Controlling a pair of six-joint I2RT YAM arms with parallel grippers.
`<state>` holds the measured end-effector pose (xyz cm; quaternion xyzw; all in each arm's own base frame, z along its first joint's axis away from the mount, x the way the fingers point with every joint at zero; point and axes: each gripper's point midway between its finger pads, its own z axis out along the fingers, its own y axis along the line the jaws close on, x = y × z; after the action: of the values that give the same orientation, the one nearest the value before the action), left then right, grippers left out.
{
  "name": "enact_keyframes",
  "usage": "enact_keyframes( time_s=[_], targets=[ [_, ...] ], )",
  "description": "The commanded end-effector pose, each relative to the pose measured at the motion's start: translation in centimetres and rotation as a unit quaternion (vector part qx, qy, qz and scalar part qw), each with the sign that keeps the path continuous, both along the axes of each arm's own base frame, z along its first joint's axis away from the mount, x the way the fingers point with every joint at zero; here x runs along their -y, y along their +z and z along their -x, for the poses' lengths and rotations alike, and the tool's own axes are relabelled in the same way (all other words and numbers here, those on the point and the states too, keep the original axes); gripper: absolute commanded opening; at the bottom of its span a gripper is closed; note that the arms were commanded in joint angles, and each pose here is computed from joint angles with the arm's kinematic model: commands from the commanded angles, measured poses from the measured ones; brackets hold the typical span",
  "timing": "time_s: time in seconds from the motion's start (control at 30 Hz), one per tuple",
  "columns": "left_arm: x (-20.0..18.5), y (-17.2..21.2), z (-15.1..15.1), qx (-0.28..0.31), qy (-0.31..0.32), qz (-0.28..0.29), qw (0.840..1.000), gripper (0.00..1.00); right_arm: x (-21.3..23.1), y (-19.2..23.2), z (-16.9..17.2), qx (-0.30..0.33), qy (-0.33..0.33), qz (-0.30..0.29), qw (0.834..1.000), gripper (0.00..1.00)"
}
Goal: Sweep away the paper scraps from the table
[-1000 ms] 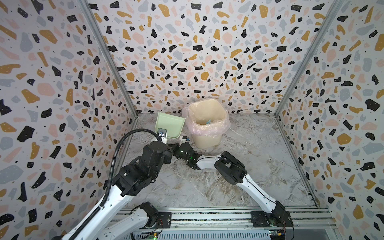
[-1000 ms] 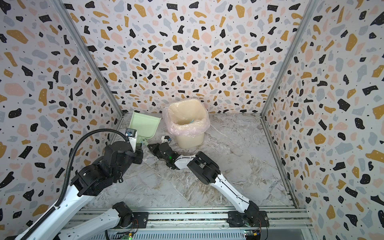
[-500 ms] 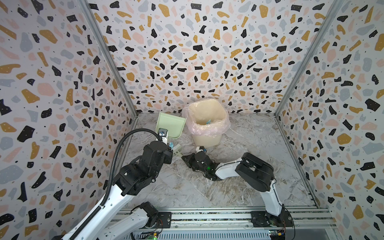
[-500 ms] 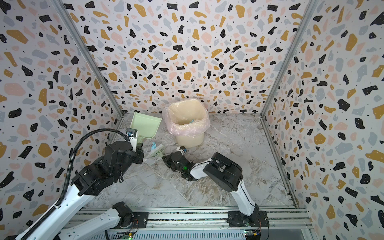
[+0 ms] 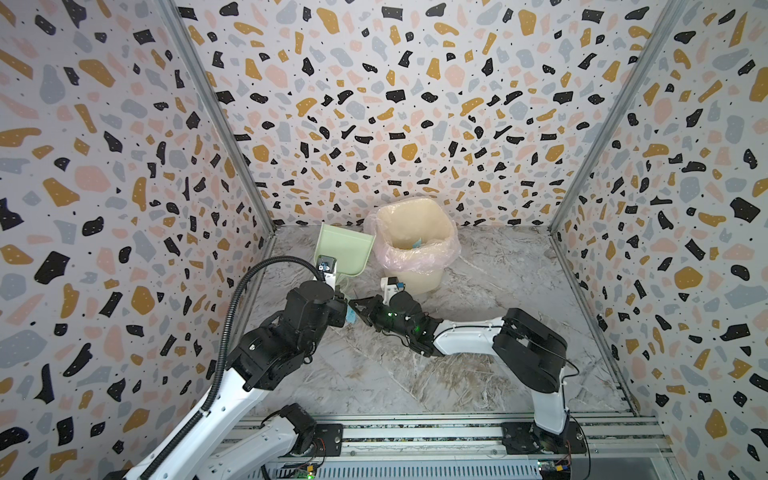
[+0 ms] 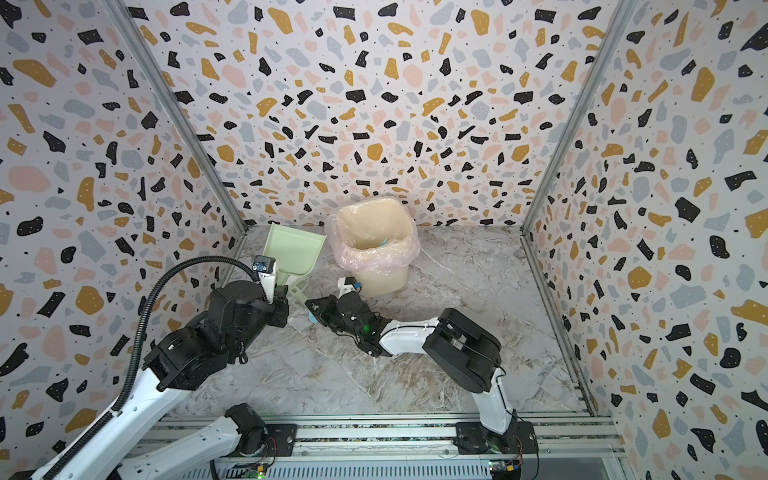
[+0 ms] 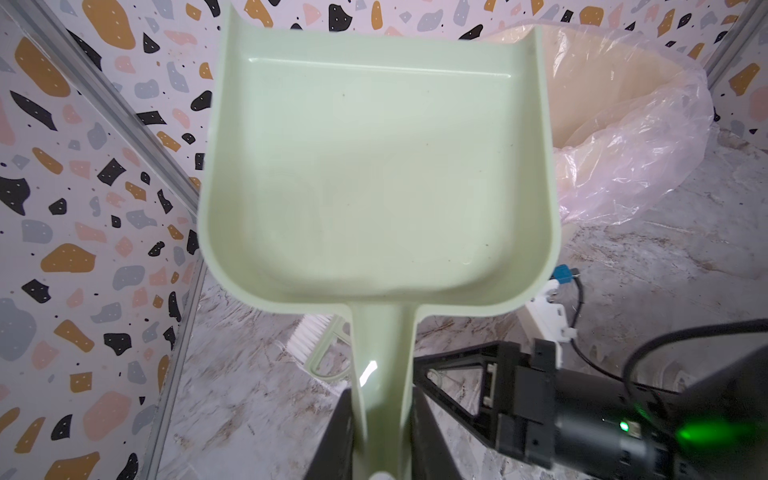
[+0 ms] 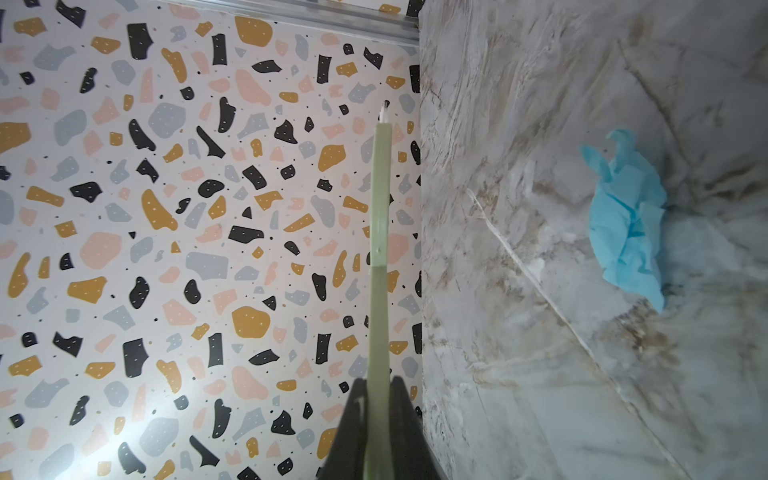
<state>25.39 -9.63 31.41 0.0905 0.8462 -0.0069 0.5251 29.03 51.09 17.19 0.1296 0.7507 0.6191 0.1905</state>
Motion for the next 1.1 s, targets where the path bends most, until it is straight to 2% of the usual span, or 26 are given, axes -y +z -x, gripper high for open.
enact_keyframes(
  time_s=[0.0, 0.27, 0.53, 0.73, 0.87, 1.07],
  targets=[
    [0.3, 1.4, -0.3, 0.021, 0.000, 0.026, 0.999, 0.00, -0.9, -2.0, -0.8, -0.001, 0.011, 0.029, 1.000, 0.00],
    [0.5, 0.9, -0.2, 0.015, -0.005, 0.030, 0.999, 0.00, 1.8, -5.3, -0.5, -0.028, -0.001, 0.089, 0.996, 0.00],
    [1.1, 0.0, -0.4, 0.006, -0.013, 0.038, 0.999, 0.00, 8.0, -7.8, 3.2, -0.070, 0.008, 0.158, 0.985, 0.00],
    [1.6, -0.3, -0.5, 0.002, -0.021, 0.041, 0.999, 0.00, 14.8, -8.9, 7.2, -0.098, 0.019, 0.230, 0.968, 0.00],
    [1.8, -0.5, -0.5, -0.003, -0.026, 0.040, 0.999, 0.00, 21.2, -9.9, 9.5, -0.125, 0.009, 0.281, 0.952, 0.00],
    [2.6, -1.2, -0.2, -0.017, -0.044, 0.048, 0.998, 0.00, 27.8, -7.4, 10.2, -0.126, -0.034, 0.309, 0.942, 0.00]
  ],
)
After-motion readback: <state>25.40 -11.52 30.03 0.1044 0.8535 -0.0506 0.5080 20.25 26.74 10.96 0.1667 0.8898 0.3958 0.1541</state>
